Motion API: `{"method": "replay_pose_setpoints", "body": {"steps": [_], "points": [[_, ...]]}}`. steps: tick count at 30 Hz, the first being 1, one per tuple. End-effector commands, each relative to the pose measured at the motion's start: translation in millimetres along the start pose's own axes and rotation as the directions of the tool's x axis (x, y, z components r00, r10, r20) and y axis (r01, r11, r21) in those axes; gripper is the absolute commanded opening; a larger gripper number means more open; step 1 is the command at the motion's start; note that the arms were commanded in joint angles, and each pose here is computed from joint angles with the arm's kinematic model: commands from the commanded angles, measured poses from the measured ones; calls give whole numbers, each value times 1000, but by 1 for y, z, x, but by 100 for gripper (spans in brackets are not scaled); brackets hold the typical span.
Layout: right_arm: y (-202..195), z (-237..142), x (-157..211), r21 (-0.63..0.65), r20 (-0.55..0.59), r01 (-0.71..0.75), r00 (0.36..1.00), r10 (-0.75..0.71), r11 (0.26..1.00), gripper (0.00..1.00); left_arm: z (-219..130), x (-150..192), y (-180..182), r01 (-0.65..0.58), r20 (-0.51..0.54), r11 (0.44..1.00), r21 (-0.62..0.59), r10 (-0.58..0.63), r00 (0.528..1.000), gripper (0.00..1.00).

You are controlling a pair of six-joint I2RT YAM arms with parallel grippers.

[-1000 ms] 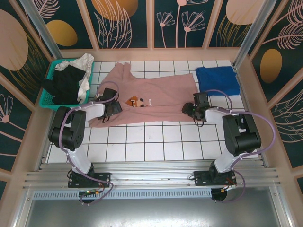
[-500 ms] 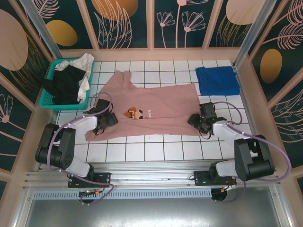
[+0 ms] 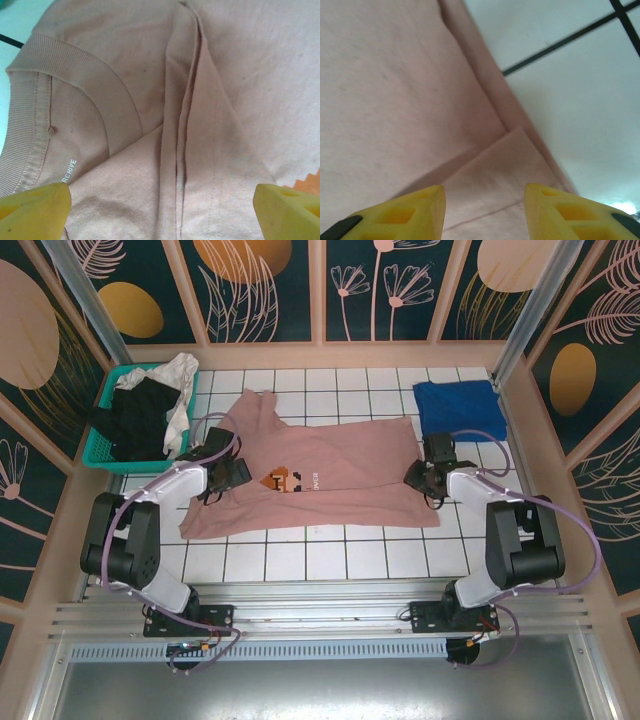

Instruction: Fold and stack the t-shirts

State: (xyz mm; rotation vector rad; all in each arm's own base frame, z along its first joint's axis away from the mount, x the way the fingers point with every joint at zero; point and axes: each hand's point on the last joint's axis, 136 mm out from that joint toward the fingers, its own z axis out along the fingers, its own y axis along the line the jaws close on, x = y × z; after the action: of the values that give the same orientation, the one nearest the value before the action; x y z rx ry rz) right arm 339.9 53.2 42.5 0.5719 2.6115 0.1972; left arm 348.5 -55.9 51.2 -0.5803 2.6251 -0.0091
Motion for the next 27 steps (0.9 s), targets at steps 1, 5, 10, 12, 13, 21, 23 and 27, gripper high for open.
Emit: {"method": "replay_pose_setpoints", "body": {"steps": [1, 5, 10, 12, 13, 21, 23, 27], "points": [[-21, -3, -3, 118, 8, 30, 999, -32, 993, 45, 4, 1, 7, -24, -15, 999, -37, 24, 1000, 93], [-25, 5, 4, 126, -17, 46, 999, -44, 991, 38, 5, -1, 8, -35, -11, 998, -47, 34, 999, 93], [-23, 21, 10, 117, -64, 64, 996, -57, 991, 38, 3, -5, 7, -44, -2, 998, -48, 44, 999, 92], [-25, 23, 11, 132, -73, 67, 996, -58, 989, 38, 3, -5, 9, -44, 1, 997, -56, 44, 999, 92], [-25, 23, 10, 136, -71, 66, 996, -57, 988, 37, 3, -5, 10, -46, 2, 997, -59, 46, 999, 92], [-28, 7, -1, 163, -31, 70, 997, -66, 984, 25, 3, -4, 12, -48, 1, 996, -69, 49, 999, 92], [-28, 5, -3, 170, -27, 71, 997, -68, 983, 24, 3, -5, 11, -52, 3, 996, -68, 53, 999, 92], [-31, 4, -5, 189, -21, 75, 997, -72, 979, 28, 3, -5, 11, -57, 4, 996, -68, 57, 998, 92]]}}
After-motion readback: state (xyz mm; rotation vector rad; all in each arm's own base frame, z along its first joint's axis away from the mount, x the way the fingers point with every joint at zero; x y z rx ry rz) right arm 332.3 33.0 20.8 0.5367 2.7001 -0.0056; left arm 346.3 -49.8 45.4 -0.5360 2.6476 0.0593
